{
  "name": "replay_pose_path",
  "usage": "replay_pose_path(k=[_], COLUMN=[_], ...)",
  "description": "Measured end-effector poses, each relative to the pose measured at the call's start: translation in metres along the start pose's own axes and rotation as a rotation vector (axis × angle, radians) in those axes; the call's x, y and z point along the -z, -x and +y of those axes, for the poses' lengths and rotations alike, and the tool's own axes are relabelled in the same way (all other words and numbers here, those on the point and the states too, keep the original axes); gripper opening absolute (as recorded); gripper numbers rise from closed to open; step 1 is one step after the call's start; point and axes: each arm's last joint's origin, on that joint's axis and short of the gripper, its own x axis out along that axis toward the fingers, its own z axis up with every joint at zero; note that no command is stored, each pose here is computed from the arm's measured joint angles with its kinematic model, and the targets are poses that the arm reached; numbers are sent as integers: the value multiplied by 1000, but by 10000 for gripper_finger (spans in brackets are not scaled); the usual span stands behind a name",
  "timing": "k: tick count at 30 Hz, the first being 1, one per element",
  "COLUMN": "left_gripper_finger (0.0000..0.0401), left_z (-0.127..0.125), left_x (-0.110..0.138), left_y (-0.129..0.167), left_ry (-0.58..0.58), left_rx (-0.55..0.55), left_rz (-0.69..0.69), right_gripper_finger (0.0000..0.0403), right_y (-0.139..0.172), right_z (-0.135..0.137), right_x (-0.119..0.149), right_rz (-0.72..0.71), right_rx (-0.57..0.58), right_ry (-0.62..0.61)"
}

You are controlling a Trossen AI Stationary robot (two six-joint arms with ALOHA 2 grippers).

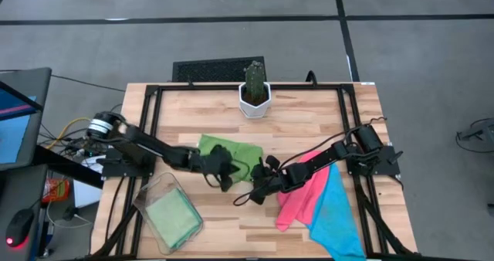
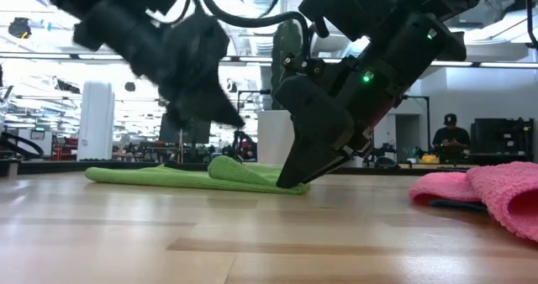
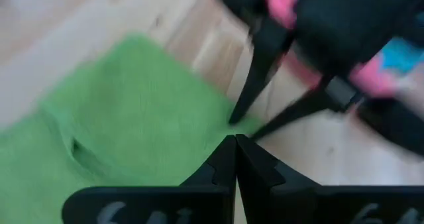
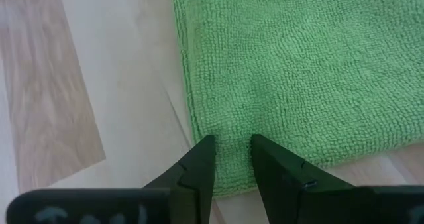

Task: Fold microfiber towels
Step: Fold the green microfiber cloth

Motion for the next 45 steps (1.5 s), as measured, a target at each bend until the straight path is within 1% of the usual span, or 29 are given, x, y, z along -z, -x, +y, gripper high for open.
replay_pose_path(k=[4,8,15,17,20,23,25,27,30,32,34,36,39,42,45], left_gripper_finger=[0,0,0,0,0,0,0,0,0,0,0,0,0,0,0], left_z=[-5,1,0,0,0,0,0,0,0,-1,-1,-1,-3,-6,-10], left_x=[25,39,42,42,43,42,42,42,42,42,41,41,36,22,3], left_y=[-17,-26,-24,-24,-24,-24,-24,-24,-24,-24,-24,-24,-20,-8,14], left_ry=[-2,34,36,48,58,61,62,61,64,70,76,83,93,97,90], left_rx=[-43,-107,-114,-109,-103,-101,-101,-102,-99,-98,-94,-91,-75,-46,-16], left_rz=[38,89,123,130,133,131,130,128,125,121,116,112,102,61,10], right_gripper_finger=[126,126,126,126,126,126,126,126,126,126,126,126,126,126,126], right_y=[0,0,0,6,21,45,56,59,56,43,29,17,0,-3,3], right_z=[0,0,0,0,1,5,5,2,-6,-14,-25,-34,-45,-48,-49], right_x=[-1,0,-1,-5,-11,-27,-34,-35,-38,-35,-28,-26,-14,-17,-20], right_rz=[-6,-8,-9,-17,-28,-118,-175,-203,-231,-225,-186,-167,-84,-67,-65], right_rx=[0,2,1,-19,-61,-97,-61,5,78,104,131,128,123,86,77], right_ry=[-4,-4,-4,-7,40,82,103,122,104,88,83,27,-21,-40,-35])
